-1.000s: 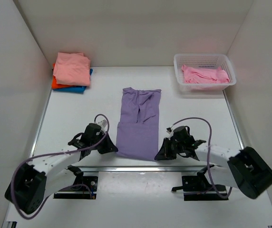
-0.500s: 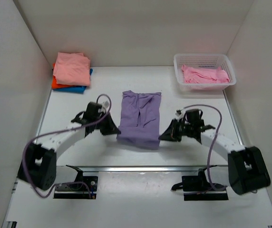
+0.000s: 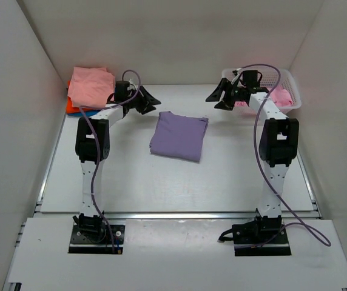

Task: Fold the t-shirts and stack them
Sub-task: Fold the long partially folded tshirt into a neat square, then put the neatly folded tshirt into the corner of the board with the left arm

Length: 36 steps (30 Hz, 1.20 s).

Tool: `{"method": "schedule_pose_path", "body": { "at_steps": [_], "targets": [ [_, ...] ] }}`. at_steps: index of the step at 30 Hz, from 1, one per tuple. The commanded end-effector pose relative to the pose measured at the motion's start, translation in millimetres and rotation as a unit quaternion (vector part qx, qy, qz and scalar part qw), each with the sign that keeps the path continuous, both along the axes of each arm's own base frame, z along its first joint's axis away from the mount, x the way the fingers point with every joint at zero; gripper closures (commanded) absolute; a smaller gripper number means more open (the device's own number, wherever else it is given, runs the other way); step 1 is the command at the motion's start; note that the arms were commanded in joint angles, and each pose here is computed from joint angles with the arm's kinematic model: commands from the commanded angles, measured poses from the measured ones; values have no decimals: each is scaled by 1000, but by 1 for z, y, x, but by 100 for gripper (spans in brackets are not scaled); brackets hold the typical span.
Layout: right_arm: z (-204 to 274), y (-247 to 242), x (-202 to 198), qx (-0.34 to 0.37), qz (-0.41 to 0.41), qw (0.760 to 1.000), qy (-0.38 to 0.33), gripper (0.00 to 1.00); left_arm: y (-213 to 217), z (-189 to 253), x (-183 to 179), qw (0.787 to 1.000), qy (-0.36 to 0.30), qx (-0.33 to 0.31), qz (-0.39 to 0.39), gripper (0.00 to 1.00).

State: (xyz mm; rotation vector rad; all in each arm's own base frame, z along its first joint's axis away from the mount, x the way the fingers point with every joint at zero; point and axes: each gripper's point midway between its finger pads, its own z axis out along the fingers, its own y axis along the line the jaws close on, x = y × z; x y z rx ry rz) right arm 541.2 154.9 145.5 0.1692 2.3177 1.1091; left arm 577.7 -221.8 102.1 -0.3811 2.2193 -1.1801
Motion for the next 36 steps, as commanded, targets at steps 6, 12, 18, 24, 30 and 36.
{"method": "schedule_pose_path", "body": {
  "at_steps": [6,12,18,24,30,36],
  "targets": [
    [42,3,-45,-68,0,996,-50,38,26,0,-54,997,-14,70,-18,31],
    [65,-11,-84,-63,-15,995,-80,40,21,-29,-88,984,-9,171,-51,28],
    [86,-27,-117,-54,-32,993,-102,42,3,-70,-101,930,22,355,-91,28],
    [100,-37,-126,-47,-44,990,-122,42,20,-91,-110,883,66,456,-93,26],
    [101,-32,-136,-28,-33,991,-126,43,26,-102,-122,873,97,464,-114,39],
    [111,-38,-140,-15,-38,990,-138,44,15,-115,-132,851,133,470,-192,100]
  ]
}}
